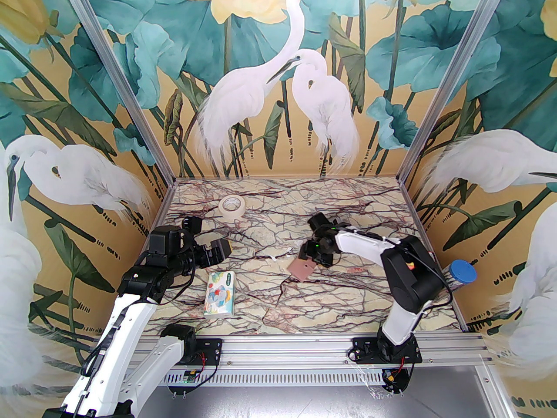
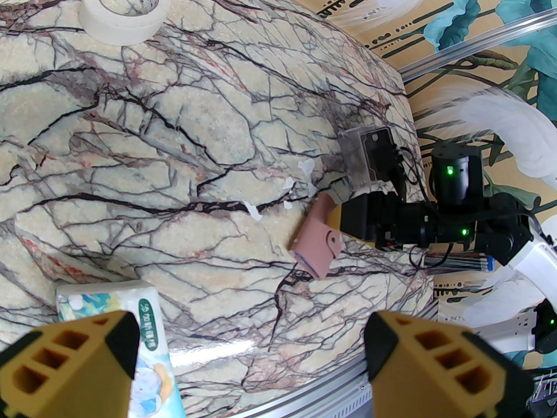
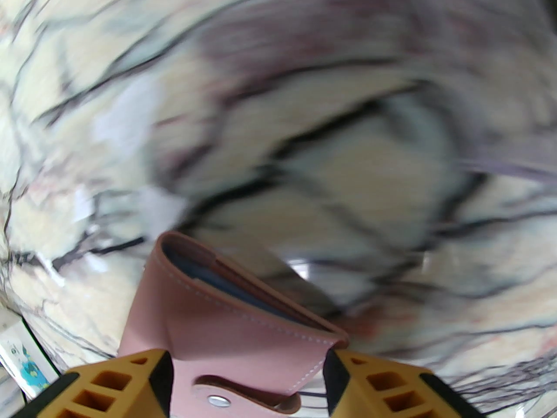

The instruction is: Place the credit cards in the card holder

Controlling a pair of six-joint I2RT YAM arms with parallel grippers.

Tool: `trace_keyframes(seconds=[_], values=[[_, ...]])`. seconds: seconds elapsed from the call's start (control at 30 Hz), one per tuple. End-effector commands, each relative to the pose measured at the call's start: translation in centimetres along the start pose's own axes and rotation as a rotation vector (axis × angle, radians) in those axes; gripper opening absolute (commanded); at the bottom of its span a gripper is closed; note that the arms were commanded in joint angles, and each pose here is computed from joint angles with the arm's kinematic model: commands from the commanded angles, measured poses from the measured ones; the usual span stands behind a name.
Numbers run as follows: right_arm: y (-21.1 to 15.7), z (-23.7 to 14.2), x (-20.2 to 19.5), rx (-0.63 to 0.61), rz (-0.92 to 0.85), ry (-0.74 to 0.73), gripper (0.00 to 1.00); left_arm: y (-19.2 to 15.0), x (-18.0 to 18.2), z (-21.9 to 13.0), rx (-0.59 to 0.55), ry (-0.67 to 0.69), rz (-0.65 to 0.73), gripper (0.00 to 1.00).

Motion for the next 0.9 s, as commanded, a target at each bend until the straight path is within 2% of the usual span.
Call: trace_keyframes(seconds=[0.0,0.23,0.37,0.53,0.63,0.77,0.87], values=[[-0.4,0.9,2.5,0.032,-0.132,0.013,0.62,-0.3,0.5,0.4,0.017,0.028,-0.009,0.91],[-0.1,0.9,6.8,0.031,-0.324,0.003,0.63,0.0,0.5,0.1,0.016,0.053,0.010,0.91],[-0.3,-0.7,8.4,-0.011,-0.389,0.029,0.65,0.3,-0.2,-0.2,0.018,0.026,0.010,0.92],[0.0,-4.1,7.6,-0.119,-0.356,-0.010,0.66,0.3,-1.6,0.2,0.053,-0.087,-0.063,0.85],[-0.4,-5.2,6.2,-0.142,-0.299,-0.069,0.65,0.1,-2.4,1.0,0.048,-0.127,-0.102,0.80],[-1.5,-5.5,4.8,-0.144,-0.222,-0.077,0.63,-1.7,-3.4,4.1,0.113,-0.134,-0.099,0.77],[-2.4,-5.4,4.1,-0.140,-0.176,-0.054,0.60,-3.8,-4.0,7.2,0.199,-0.109,-0.079,0.68]])
Point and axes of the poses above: each hand's point on the last joint's axis, 136 mm out from that joint toward the fingers, its own z axis out along the fingers, its own x axis along the line the jaws close on, y = z × x, the point moved 5 cm from there along -z, back along the fingers, and after that the axes turned 1 degree about -z, right-handed, at the moved point
